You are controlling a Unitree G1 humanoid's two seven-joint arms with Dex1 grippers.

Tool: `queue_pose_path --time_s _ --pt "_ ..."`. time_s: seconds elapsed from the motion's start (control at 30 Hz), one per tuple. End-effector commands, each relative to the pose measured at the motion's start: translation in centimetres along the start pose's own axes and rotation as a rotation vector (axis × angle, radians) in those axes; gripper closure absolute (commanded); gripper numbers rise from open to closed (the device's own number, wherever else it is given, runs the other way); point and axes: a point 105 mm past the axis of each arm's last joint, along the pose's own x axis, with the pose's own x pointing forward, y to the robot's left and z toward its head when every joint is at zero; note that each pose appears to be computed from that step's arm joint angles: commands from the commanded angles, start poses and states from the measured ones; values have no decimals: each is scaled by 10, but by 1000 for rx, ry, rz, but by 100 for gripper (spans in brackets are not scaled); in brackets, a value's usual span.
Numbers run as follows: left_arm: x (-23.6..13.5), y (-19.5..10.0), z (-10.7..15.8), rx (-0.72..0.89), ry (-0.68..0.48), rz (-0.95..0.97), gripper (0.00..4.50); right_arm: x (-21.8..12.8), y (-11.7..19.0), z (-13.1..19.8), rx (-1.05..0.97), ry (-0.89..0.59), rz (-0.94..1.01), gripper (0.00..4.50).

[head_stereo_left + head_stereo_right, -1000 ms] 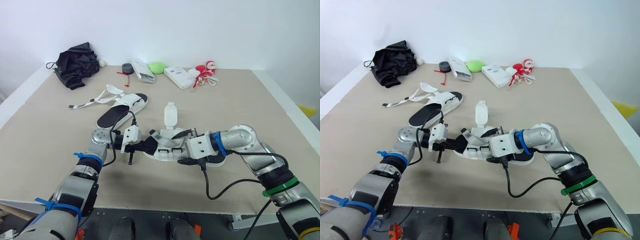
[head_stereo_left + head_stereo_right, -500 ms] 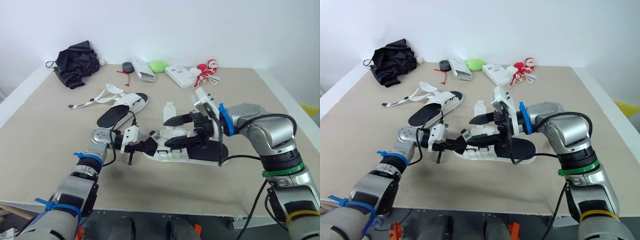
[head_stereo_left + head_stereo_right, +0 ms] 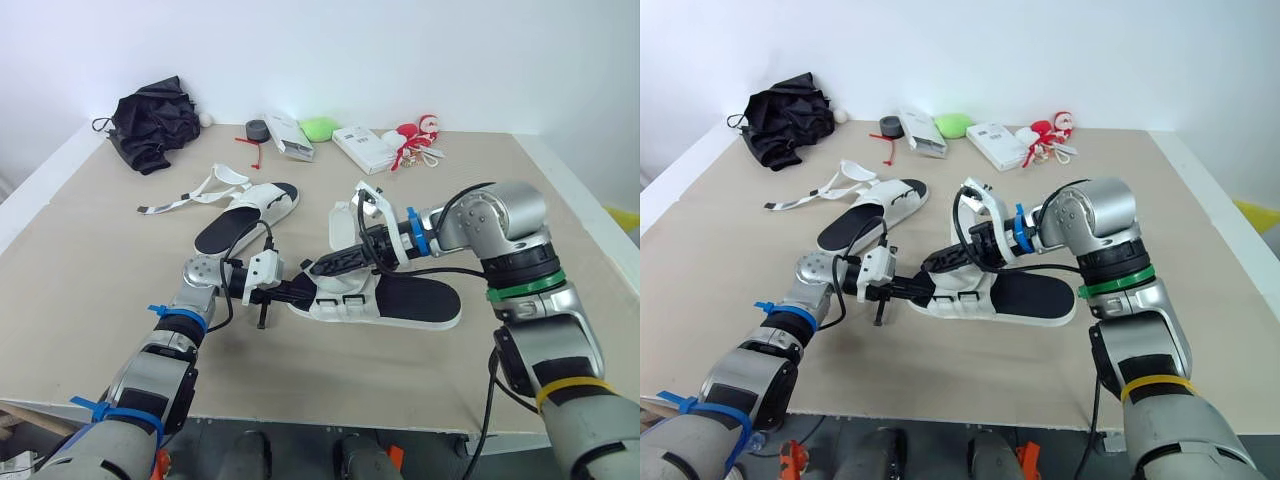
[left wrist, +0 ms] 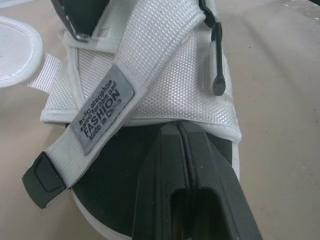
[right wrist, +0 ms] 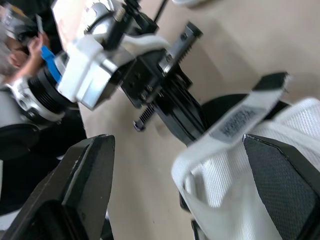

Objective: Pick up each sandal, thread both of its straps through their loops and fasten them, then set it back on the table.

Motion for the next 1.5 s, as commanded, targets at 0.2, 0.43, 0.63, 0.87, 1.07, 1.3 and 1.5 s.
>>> queue_pose_path --time_s 0.2,0.43,0.63,0.87,1.07,1.3,1.5 --pt "-2 -26 -35 -130 96 -43 450 2 -5 1 -14 31 -26 8" --pt "-1 -28 -36 -130 95 -50 450 15 -6 5 -7 25 7 8" --pt "-2 -30 -37 -130 97 -57 450 24 -5 15 -8 -8 38 49" --pt "-3 -32 -38 -132 100 -58 450 29 -8 17 2 -35 58 320" --pt "-2 -33 -38 -134 101 -65 450 28 -11 14 10 -55 62 443" --pt "-1 -33 -38 -133 100 -73 450 7 -6 22 -66 -179 77 443" --pt "0 -32 -37 -135 98 -69 450 -14 -3 33 -222 -480 -11 443"
